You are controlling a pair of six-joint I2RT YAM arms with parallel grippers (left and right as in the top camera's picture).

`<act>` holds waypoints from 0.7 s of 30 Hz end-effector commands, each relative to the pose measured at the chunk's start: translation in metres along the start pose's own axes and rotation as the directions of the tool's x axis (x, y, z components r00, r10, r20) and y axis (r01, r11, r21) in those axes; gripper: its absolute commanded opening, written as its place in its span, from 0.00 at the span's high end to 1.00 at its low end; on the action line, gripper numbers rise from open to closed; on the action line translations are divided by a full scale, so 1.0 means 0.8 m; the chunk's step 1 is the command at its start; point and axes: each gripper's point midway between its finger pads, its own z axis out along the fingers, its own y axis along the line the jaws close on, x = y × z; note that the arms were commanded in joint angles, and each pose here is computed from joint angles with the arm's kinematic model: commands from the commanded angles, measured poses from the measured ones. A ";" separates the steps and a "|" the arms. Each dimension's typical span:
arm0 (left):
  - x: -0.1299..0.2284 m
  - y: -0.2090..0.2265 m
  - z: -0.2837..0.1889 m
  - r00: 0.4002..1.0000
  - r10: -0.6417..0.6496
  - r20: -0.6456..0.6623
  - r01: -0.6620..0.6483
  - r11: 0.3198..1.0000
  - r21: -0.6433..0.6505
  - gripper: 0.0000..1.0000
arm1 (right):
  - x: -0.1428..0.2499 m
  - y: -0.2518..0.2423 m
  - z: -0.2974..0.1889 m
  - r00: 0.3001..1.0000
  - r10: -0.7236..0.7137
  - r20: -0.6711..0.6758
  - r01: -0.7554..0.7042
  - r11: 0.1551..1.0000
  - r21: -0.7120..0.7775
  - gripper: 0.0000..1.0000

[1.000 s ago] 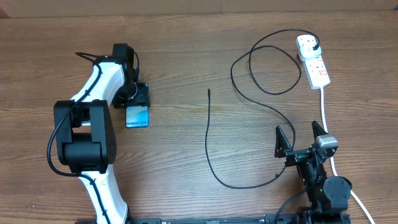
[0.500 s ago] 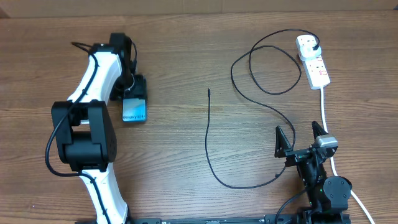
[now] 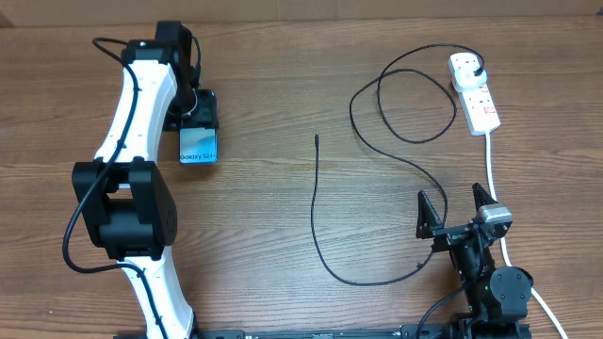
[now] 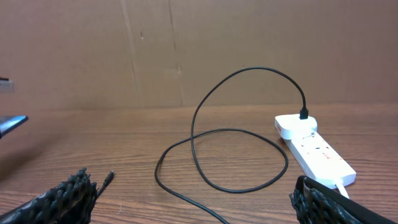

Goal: Plug charger to phone and switch on socket
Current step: 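Carry the phone toward the table center with the left gripper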

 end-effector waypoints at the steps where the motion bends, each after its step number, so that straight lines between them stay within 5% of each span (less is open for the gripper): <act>1: -0.019 0.001 -0.023 0.998 -0.017 0.059 0.017 1.000 0.001 0.71 | 0.003 -0.001 0.000 1.000 -0.001 0.002 0.001 1.000 0.004 0.00; 11: -0.033 -0.007 -0.056 0.992 -0.068 0.104 0.064 0.997 0.044 0.96 | 0.003 -0.001 0.000 1.000 -0.001 0.002 0.001 1.000 0.004 0.00; 21: -0.015 -0.029 -0.058 0.962 -0.275 0.006 0.271 0.951 0.150 0.96 | 0.003 -0.001 0.000 1.000 -0.001 0.002 0.001 1.000 0.004 0.00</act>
